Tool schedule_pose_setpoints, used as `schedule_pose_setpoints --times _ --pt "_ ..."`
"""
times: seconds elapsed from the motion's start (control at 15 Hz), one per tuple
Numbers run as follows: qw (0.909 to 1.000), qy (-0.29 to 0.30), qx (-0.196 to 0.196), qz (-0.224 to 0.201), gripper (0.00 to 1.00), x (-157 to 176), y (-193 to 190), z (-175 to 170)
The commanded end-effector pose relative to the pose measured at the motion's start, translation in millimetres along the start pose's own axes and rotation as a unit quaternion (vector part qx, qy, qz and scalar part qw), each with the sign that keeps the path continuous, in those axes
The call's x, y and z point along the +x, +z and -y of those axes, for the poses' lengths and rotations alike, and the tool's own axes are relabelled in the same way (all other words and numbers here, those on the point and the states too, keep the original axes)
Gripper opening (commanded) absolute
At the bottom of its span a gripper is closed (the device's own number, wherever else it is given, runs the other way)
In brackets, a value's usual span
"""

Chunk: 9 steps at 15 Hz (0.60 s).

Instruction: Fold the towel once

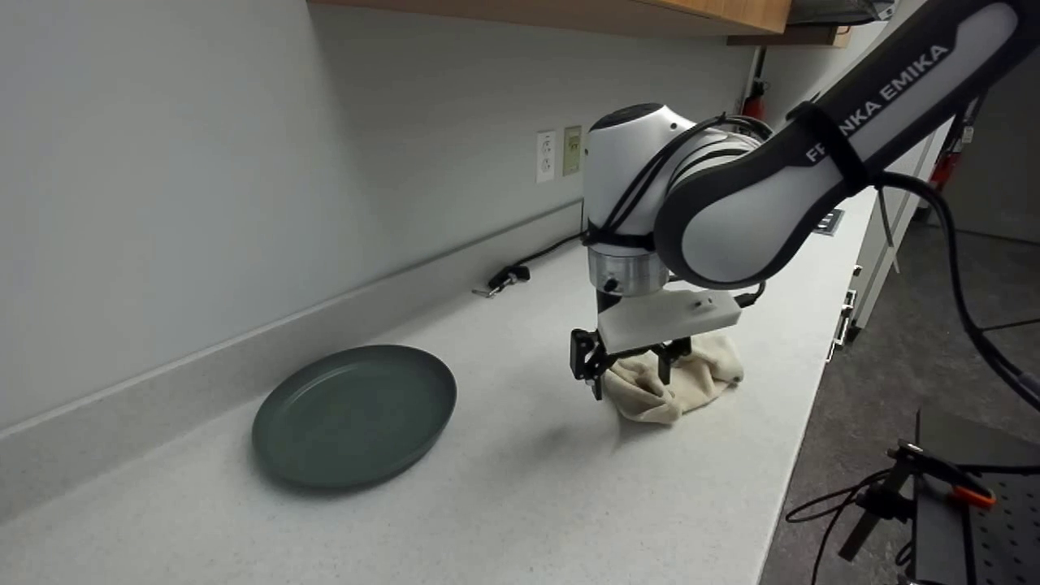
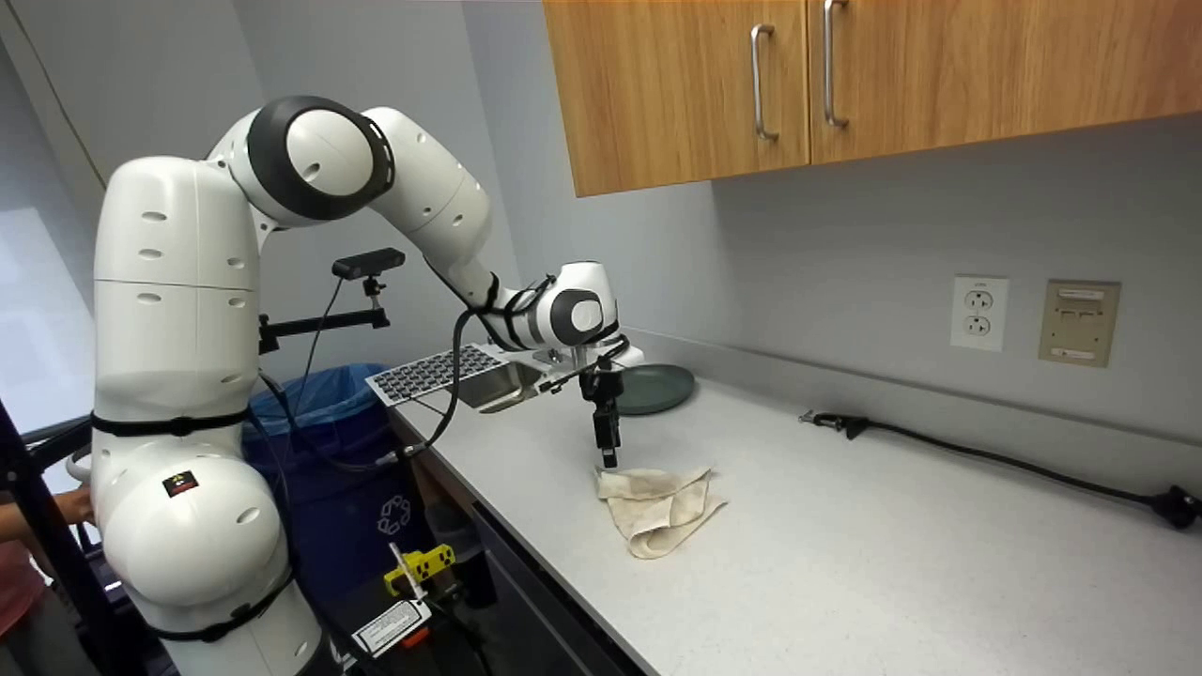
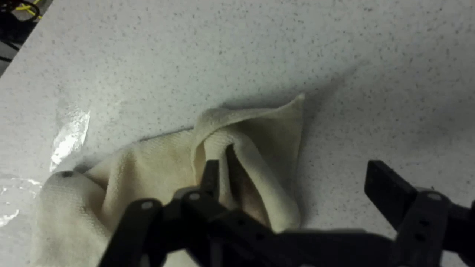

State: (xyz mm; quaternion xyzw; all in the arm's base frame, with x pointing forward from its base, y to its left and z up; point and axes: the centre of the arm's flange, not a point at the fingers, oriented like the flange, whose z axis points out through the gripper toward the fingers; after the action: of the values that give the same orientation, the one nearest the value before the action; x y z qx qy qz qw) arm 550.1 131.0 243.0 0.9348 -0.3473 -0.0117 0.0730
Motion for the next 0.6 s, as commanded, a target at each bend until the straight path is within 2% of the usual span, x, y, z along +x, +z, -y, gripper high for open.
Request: schedule_pose_setpoints --times 0.0,0.27,0.53 --pt "0.9961 0.086 0.013 0.006 1.0 -7 6 -2" --pt "0.9892 0.146 0.012 0.0 1.0 -24 8 -7" --pt "0.978 0.208 0.018 0.008 1.0 -24 21 -21"
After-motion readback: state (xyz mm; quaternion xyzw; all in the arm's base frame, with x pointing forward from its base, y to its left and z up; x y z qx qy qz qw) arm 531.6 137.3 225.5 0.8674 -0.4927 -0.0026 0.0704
